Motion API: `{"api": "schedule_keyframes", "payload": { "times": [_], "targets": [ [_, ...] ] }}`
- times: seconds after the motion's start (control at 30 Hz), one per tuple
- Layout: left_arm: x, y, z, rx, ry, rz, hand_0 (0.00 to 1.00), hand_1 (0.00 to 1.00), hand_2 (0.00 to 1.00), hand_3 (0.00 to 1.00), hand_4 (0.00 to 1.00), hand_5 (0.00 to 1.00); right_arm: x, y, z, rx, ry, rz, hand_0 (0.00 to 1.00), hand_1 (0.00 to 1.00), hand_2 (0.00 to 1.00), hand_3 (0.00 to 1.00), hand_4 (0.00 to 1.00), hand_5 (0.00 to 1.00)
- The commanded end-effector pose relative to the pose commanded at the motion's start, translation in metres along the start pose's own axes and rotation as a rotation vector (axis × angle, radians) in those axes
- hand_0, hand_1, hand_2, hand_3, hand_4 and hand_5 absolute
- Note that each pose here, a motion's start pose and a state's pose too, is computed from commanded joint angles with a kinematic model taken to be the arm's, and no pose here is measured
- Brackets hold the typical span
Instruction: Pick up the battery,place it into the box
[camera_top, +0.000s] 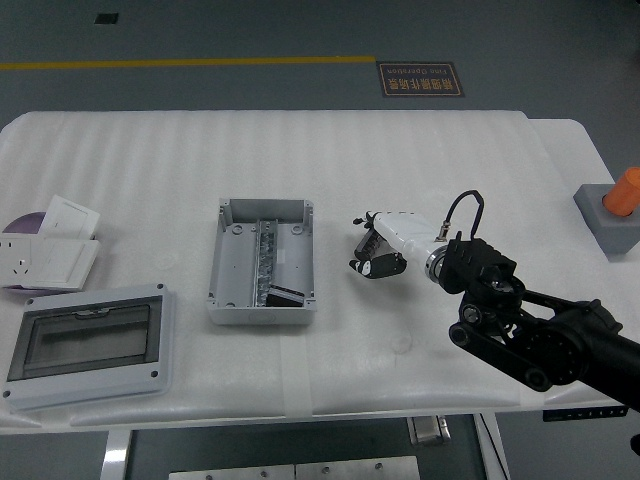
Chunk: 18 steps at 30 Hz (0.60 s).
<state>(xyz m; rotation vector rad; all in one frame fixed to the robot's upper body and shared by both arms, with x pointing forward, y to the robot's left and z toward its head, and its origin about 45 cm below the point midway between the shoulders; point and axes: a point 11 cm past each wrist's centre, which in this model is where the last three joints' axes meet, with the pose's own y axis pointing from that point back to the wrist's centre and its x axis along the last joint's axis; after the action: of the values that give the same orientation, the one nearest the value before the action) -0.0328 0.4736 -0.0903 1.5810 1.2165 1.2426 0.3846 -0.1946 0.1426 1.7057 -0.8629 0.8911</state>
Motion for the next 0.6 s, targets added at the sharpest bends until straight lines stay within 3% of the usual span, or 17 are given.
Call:
{"api": "schedule_keyframes", "payload": {
  "times": [0.1, 0.13, 0.5, 0.6],
  "targets": [
    [0.0002, 0.0002, 0.0008, -0.002, 0.0, 0.0, 0.633, 0.67, 0.562, 0.535, 0.517, 0.497, 0.0, -0.0008, 0.0054, -0.015, 0.003, -0.005, 0.843, 0.82, 0.801, 0.906, 0.777, 0.489],
    [0.0002, 0.0002, 0.001, -0.003, 0.0, 0.0, 0.632, 0.67, 0.56, 0.533, 0.487, 0.471, 0.0002, -0.001, 0.0065, -0.018, 0.002, -0.005, 0.856, 0.827, 0.817, 0.932, 0.826, 0.624],
    [0.0008, 0.0005, 0.0022, -0.007, 0.001, 0.001, 0.632, 0.67, 0.559, 0.53, 0.474, 0.469, -0.0003, -0.0006, 0.0096, -0.015, 0.017, -0.001, 0.854, 0.828, 0.815, 0.922, 0.84, 0.643],
    [0.0013, 0.0006, 0.0023, -0.007, 0.002, 0.002, 0.631, 0.669, 0.559, 0.531, 0.47, 0.471, -0.0007, 0.0006, 0.0102, -0.013, 0.019, 0.0, 0.848, 0.813, 0.796, 0.909, 0.823, 0.603]
  ]
}}
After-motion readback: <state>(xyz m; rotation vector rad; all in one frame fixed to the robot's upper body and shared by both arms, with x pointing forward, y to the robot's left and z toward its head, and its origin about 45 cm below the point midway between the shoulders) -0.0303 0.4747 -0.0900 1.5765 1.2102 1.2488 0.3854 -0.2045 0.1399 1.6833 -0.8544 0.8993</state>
